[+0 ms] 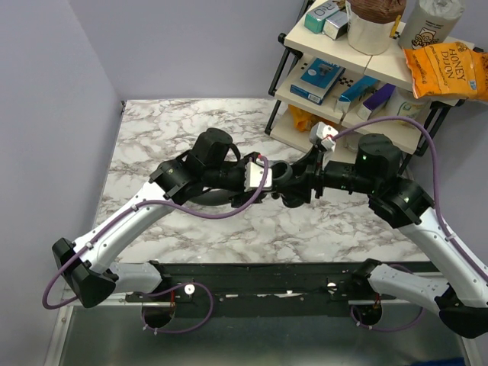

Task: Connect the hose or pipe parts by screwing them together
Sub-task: Install the adaptor on the pipeline.

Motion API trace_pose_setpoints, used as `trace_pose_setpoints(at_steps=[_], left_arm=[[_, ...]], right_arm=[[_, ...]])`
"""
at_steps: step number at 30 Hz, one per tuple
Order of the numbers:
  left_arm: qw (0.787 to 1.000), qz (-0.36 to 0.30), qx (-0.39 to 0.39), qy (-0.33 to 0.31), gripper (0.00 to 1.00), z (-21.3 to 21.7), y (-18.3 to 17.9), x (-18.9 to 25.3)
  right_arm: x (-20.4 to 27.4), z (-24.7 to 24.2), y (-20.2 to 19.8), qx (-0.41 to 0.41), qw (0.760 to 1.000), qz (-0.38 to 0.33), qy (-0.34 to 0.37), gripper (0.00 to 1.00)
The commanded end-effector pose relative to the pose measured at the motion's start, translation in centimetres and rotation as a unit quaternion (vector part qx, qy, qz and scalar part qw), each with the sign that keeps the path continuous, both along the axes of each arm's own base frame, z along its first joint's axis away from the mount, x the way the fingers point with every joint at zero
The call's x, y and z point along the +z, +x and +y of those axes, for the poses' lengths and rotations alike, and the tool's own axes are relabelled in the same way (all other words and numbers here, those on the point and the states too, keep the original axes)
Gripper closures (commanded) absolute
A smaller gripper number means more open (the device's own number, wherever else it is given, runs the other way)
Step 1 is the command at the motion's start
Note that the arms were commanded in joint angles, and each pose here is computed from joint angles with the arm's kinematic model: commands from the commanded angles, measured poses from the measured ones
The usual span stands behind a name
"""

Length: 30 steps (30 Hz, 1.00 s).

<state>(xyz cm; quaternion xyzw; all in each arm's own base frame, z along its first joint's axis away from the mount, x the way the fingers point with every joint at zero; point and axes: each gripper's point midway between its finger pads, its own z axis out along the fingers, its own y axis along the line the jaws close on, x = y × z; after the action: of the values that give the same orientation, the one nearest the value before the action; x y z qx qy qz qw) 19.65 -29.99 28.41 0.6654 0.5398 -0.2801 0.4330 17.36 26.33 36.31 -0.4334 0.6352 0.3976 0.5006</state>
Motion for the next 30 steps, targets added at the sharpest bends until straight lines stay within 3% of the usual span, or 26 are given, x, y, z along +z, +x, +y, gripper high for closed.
trace_pose_setpoints(at_steps=[1,6,11,14,18,23,25,26,28,29,30], left_arm=[[0.992,-0.094,0.075,-0.035,1.00,0.2,3.8,3.4],[0.981,-0.135,0.136,-0.037,1.00,1.2,6.2,4.3],[0.969,-0.170,0.174,-0.049,1.00,2.1,7.3,5.0],[0.967,-0.176,0.177,-0.048,1.00,2.4,7.3,4.7],[0.966,-0.182,0.177,-0.053,1.00,2.8,6.9,4.7],[0.967,-0.184,0.161,-0.065,1.00,3.4,5.4,4.8],[0.967,-0.189,0.157,-0.074,1.00,3.8,4.8,5.2],[0.968,-0.184,0.152,-0.075,1.00,3.7,4.6,4.9],[0.969,-0.181,0.151,-0.077,1.00,3.8,4.3,4.8],[0.969,-0.180,0.150,-0.075,1.00,3.9,4.2,4.6],[0.969,-0.180,0.150,-0.074,1.00,3.9,4.2,4.5]], right_arm=[[-0.6,0.2,0.9,-0.069,0.991,0.112,0.030,0.87],[-1.5,0.2,1.8,-0.128,0.970,0.207,0.027,0.88],[-4.0,-0.5,3.0,-0.226,0.918,0.324,0.013,0.85],[-5.0,-1.0,3.6,-0.272,0.886,0.376,0.007,0.77],[-6.2,-1.0,3.7,-0.268,0.855,0.444,0.005,0.55],[-7.0,-1.8,4.7,-0.255,0.818,0.515,0.032,0.48],[-6.4,-1.5,4.2,-0.220,0.811,0.541,0.039,0.40],[-6.3,-1.5,4.4,-0.211,0.810,0.545,0.039,0.36],[-4.9,-1.1,4.0,-0.183,0.822,0.539,0.039,0.07],[-4.7,-1.1,4.0,-0.181,0.821,0.540,0.037,0.00],[-4.3,-1.0,3.6,-0.168,0.824,0.540,0.038,0.00]])
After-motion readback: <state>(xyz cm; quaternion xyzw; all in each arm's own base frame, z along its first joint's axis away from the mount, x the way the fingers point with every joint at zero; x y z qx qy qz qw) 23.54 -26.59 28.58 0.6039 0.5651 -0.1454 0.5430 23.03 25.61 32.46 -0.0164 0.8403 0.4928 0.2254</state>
